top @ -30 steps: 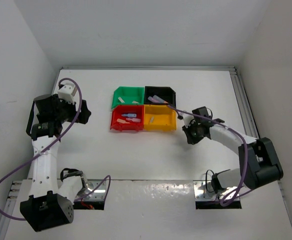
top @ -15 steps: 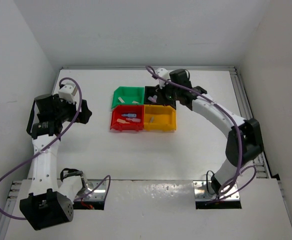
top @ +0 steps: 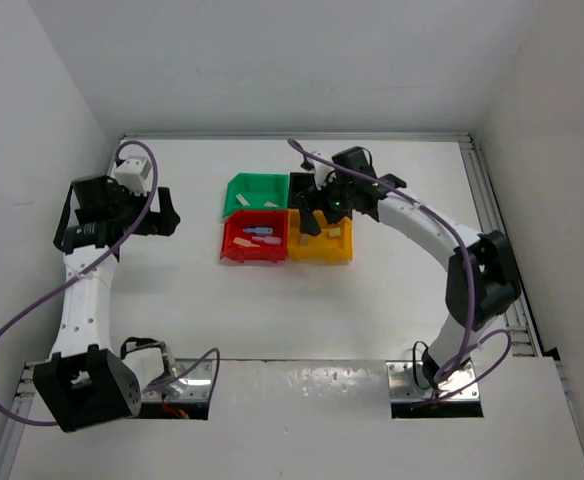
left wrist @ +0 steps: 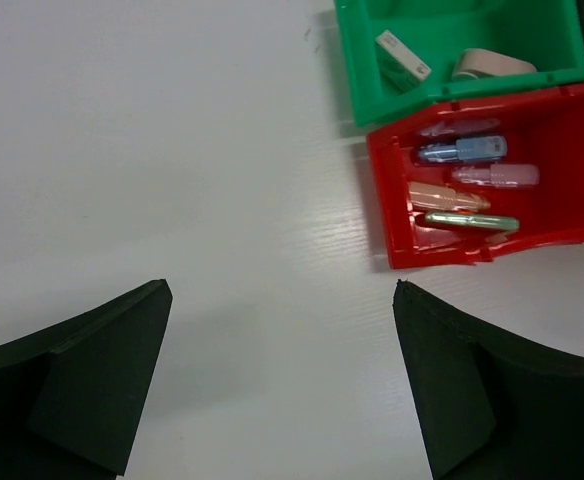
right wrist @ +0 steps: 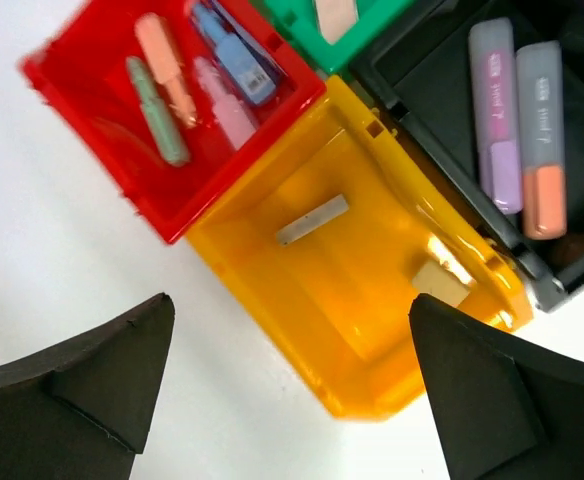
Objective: Sort the stationery into containers
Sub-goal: Reset both arms
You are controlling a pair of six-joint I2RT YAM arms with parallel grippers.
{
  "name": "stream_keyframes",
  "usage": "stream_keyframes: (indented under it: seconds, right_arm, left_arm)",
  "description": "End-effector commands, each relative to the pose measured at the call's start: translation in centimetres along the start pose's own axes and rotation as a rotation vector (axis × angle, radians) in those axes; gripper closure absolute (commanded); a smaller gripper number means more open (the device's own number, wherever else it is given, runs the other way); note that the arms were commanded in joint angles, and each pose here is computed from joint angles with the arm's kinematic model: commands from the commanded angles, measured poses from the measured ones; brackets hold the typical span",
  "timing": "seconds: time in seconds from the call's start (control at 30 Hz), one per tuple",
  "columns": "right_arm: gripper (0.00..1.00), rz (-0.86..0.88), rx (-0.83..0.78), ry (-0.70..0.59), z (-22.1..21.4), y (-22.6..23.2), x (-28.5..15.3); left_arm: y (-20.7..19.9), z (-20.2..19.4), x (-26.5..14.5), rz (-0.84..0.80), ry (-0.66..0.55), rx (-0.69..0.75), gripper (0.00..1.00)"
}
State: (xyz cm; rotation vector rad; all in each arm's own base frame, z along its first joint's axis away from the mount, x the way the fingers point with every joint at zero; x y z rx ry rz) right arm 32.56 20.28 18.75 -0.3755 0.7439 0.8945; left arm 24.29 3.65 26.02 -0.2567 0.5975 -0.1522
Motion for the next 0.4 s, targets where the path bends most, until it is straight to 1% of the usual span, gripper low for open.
stream_keyframes:
  seconds: [0.0,0.03,0.07,0.1,0.17,0.2,0.23,0.3,0.37]
  right_arm:
    - [0.01,-0.074,0.03,-0.173,2.3,-1.9,-6.2]
    - [0.01,-0.092,0.073,-0.17,1.4,-2.4,-6.8]
    - [0.01,-0.149,0.123,-0.197,0.7,-4.0,-8.7]
    - [0.01,-0.173,0.151,-0.199,-0.1,-4.7,-9.4]
    - [0.01,-0.238,0.214,-0.176,-2.9,-6.4,-10.7]
    - [0.01,-0.268,0.208,-0.186,-3.5,-6.6,-11.7]
    - [0.01,-0.275,0.226,-0.157,-5.2,-6.6,-11.6]
    - [0.01,-0.319,0.241,-0.15,-6.9,-7.0,-12.8]
    - [0.01,-0.324,0.273,-0.124,-9.0,-6.7,-12.7]
  left_arm:
    - [0.5,2.0,-0.2,0.087,-0.004,-0.044,0.0]
    - [0.7,2.0,-0.2,0.103,0.005,-0.046,0.0]
    - [0.9,2.2,-0.2,0.124,0.009,-0.035,0.0]
    - [1.0,2.1,-0.2,0.127,0.007,-0.027,0.0]
    - [1.1,1.7,0.0,0.134,-0.005,-0.014,0.0]
    - [1.1,1.5,0.1,0.132,-0.007,-0.021,0.0]
    - [1.1,1.4,0.2,0.123,-0.011,-0.021,0.0]
    - [1.0,1.1,0.7,0.109,-0.009,-0.042,0.0]
    - [1.1,1.2,1.1,0.109,-0.008,-0.043,0.0]
Point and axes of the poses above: each gripper's point midway between its finger pads, its own x axis out along the fingers, its own y axis along the line the jaws close on, z = x × y, the point moved 9 cm from there along -x, back along the fingers, and after that the axes turned 13 degrees about -x, right-handed, at the moved point
